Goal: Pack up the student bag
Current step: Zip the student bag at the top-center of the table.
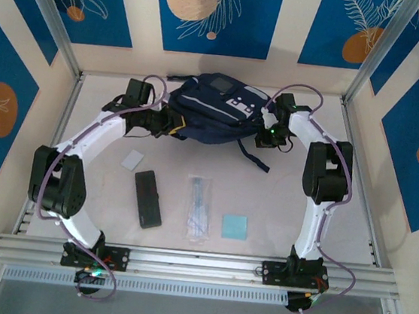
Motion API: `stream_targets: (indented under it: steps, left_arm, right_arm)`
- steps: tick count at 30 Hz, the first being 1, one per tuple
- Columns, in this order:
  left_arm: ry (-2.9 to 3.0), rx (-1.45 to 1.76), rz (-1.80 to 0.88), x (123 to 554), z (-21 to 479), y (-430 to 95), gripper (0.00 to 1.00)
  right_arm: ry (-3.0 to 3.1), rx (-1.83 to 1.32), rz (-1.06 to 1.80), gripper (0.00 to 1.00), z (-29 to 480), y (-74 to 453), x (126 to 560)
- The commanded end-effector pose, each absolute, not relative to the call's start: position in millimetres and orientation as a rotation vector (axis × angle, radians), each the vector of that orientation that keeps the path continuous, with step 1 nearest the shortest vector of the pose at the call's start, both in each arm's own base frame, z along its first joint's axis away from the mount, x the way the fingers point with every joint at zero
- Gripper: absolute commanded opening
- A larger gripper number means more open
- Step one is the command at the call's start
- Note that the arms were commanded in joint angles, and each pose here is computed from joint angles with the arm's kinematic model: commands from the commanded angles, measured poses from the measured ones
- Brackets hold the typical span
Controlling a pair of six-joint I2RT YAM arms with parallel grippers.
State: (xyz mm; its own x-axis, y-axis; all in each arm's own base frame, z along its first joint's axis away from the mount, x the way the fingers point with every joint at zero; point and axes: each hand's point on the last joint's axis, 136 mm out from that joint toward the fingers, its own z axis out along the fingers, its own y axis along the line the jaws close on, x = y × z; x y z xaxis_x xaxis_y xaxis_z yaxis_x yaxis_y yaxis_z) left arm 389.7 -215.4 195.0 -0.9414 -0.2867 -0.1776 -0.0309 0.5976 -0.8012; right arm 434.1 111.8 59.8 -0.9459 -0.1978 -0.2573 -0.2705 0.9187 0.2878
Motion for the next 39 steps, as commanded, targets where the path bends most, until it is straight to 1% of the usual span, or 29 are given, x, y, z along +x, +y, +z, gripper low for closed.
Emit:
stream_targets:
  steps: [1,3,4,5,8,9,12,17,19,23,29,31,36,39]
  left_arm:
    - [2.528,-0.267,-1.232,395,206,-184,0.00]
    - [2.533,-0.244,-1.222,395,203,-186,0.00]
    - [2.533,-0.233,-1.220,395,202,-188,0.00]
    - [2.533,-0.226,-1.217,395,201,-188,0.00]
    - [2.535,-0.225,-1.204,396,194,-187,0.00]
    - [2.540,-0.223,-1.193,396,191,-187,0.00]
    - [2.579,-0.215,-1.133,393,180,-181,0.00]
    - [2.657,-0.175,-0.913,394,153,-162,0.00]
    - [2.690,-0.164,-0.803,399,139,-152,0.00]
    - [2.742,-0.163,-0.652,410,116,-138,0.00]
    - [2.766,-0.202,-0.602,419,91,-134,0.00]
    - [2.777,-0.208,-0.611,419,85,-135,0.00]
    - [2.787,-0.195,-0.612,418,82,-136,0.00]
    - [2.785,-0.190,-0.608,419,82,-136,0.00]
  right_arm:
    - [2.805,-0.036,0.269,0.00,67,42,456]
    - [2.797,-0.045,0.410,0.00,77,66,445]
    - [2.797,-0.053,0.468,0.02,81,76,439]
    - [2.795,-0.056,0.522,0.08,86,85,433]
    - [2.773,-0.098,0.728,0.31,101,113,409]
    - [2.758,-0.103,0.802,0.36,108,120,401]
    - [2.707,-0.076,0.947,0.44,128,130,391]
    - [2.636,-0.037,1.028,0.48,151,146,404]
    - [2.627,-0.038,1.003,0.49,151,156,415]
    - [2.639,-0.073,0.836,0.49,143,176,440]
    - [2.684,-0.057,0.576,0.49,114,181,471]
    - [2.696,-0.055,0.545,0.51,104,182,477]
    - [2.723,-0.080,0.540,0.52,78,190,487]
    - [2.762,-0.110,0.608,0.52,65,203,479]
